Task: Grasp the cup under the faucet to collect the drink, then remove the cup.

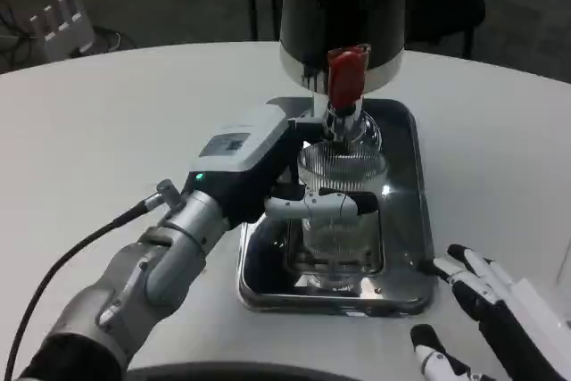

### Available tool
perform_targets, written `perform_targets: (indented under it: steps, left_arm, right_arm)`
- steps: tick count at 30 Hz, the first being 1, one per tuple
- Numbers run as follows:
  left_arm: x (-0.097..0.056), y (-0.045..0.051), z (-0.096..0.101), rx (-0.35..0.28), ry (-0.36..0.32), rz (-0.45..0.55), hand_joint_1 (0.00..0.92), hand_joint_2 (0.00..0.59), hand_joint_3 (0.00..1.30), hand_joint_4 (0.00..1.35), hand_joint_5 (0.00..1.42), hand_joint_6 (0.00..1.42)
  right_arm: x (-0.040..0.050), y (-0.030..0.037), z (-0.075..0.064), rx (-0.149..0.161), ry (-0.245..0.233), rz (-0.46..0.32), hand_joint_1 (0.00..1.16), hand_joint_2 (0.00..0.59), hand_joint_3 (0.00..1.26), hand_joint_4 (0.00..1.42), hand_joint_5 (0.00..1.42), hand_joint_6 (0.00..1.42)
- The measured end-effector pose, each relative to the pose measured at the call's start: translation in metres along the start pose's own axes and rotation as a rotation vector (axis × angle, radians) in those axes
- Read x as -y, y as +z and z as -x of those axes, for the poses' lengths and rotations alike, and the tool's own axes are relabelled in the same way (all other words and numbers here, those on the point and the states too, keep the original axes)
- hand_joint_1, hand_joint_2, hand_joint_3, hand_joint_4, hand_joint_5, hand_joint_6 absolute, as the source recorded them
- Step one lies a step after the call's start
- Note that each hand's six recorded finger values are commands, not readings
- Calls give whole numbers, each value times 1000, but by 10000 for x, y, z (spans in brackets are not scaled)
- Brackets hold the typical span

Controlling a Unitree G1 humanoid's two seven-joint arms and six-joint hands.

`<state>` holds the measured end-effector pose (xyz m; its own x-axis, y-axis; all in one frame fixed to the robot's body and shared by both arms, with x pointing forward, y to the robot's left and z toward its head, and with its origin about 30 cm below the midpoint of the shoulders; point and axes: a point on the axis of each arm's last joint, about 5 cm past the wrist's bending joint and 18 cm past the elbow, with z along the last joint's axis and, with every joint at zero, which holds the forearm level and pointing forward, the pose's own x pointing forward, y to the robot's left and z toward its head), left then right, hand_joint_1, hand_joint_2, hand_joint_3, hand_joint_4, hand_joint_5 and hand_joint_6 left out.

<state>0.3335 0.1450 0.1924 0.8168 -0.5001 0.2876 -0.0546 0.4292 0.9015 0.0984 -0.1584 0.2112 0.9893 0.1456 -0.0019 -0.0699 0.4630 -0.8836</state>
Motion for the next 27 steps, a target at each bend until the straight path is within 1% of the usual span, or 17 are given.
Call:
perform_targets:
  steps: [5, 7, 11, 12, 14, 16, 18, 25, 27]
  left_arm:
    - [-15, -14, 8, -2, 4, -2, 162, 81, 589, 325, 575, 1075]
    - [-21, -19, 11, -3, 5, -2, 162, 81, 578, 289, 525, 1016]
    - [-48, -23, 15, 5, 18, 2, 132, 73, 481, 182, 409, 899]
    - [-61, -22, 15, 11, 24, 5, 128, 72, 428, 162, 378, 849]
    - [-86, -20, 14, 17, 39, 15, 125, 71, 361, 115, 326, 773]
    - [-95, -23, 17, 20, 42, 14, 125, 71, 340, 98, 300, 736]
    - [-104, -22, 18, 23, 45, 12, 118, 72, 295, 63, 259, 642]
    - [-120, -25, 61, 42, 64, 20, 111, 72, 310, 52, 236, 602]
    - [-130, -1, 84, 63, 82, 43, 111, 72, 311, 52, 235, 601]
  right_arm:
    - [4, 4, -8, 5, -4, 0, 286, 520, 153, 0, 18, 110]
    - [5, 6, -10, 7, -4, -2, 289, 518, 155, 1, 25, 122]
    - [4, 6, -10, 8, -4, -4, 288, 515, 160, 1, 26, 124]
    - [4, 7, -11, 9, -4, -5, 286, 515, 161, 1, 26, 125]
    - [3, 8, -11, 10, -3, -5, 284, 516, 162, 1, 26, 125]
    - [4, 8, -12, 9, -1, -7, 281, 516, 163, 1, 26, 126]
    - [6, 6, -16, 5, 0, -11, 276, 517, 171, 1, 34, 127]
    - [9, 3, -24, -1, -3, -20, 278, 512, 174, 2, 37, 128]
    - [9, 4, -25, -2, -3, -20, 279, 511, 174, 5, 37, 128]
